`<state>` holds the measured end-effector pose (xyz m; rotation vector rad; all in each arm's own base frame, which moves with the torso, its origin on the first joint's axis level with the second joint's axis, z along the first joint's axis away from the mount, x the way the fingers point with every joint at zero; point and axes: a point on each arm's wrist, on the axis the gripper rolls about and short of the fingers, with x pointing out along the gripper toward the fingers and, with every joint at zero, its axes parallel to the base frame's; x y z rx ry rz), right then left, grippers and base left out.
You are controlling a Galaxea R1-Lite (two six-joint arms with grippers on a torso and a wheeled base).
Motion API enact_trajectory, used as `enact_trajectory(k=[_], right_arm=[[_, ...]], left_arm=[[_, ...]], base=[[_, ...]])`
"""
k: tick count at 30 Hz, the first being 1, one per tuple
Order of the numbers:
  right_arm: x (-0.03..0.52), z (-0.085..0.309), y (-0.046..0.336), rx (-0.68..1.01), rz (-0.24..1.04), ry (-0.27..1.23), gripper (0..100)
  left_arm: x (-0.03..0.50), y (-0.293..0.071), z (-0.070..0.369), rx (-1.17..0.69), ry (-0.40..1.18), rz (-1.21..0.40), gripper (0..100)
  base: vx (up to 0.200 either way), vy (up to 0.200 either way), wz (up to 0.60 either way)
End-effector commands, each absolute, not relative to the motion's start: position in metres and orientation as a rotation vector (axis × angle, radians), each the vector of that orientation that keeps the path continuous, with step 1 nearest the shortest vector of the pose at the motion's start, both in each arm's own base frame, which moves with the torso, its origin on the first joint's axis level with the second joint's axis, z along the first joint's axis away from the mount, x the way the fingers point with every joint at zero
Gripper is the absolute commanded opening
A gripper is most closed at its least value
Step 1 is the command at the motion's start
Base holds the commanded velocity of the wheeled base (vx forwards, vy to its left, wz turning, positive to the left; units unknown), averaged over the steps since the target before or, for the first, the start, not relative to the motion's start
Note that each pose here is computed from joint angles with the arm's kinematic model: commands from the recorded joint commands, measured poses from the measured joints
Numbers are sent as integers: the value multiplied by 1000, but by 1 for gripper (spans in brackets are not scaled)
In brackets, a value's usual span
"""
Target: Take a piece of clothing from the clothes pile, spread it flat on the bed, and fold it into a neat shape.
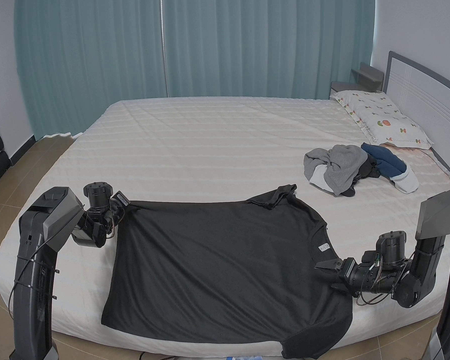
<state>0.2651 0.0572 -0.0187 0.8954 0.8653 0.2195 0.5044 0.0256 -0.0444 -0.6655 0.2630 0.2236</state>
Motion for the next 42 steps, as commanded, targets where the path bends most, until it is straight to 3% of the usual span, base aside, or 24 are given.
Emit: enact_trajectory(k=[1,2,3,10,19,21,26,28,33,42], right_arm=[[265,-19,57,896,219,866,100],[265,-19,57,896,219,866,100],[265,-19,57,896,219,866,100],[270,-17,57,897,228,844,100],[306,5,74,848,217,636,100],[330,26,84,832,236,554,100],[375,51,114,786,212,615,100],[383,50,119,764,197,621,100],[430,22,133,509,154,560,100],[479,-27,134,303,35,530,100]], left_arm=[[504,26,-46,-665,284,233,0],[503,26,-47,-664,295,237,0],[503,26,-47,-666,301,237,100],[501,26,-49,-668,314,242,100],[481,35,-13,-867,292,273,100],[474,34,-13,-876,316,267,100],[466,33,-17,-886,344,281,100],[465,33,-17,-887,350,284,100],[463,31,-19,-891,361,287,100],[459,31,-22,-888,374,292,100]], base=[[0,0,0],[0,0,0],[0,0,0],[0,0,0],[0,0,0],[0,0,0],[0,0,0],[0,0,0],[0,0,0],[0,0,0]])
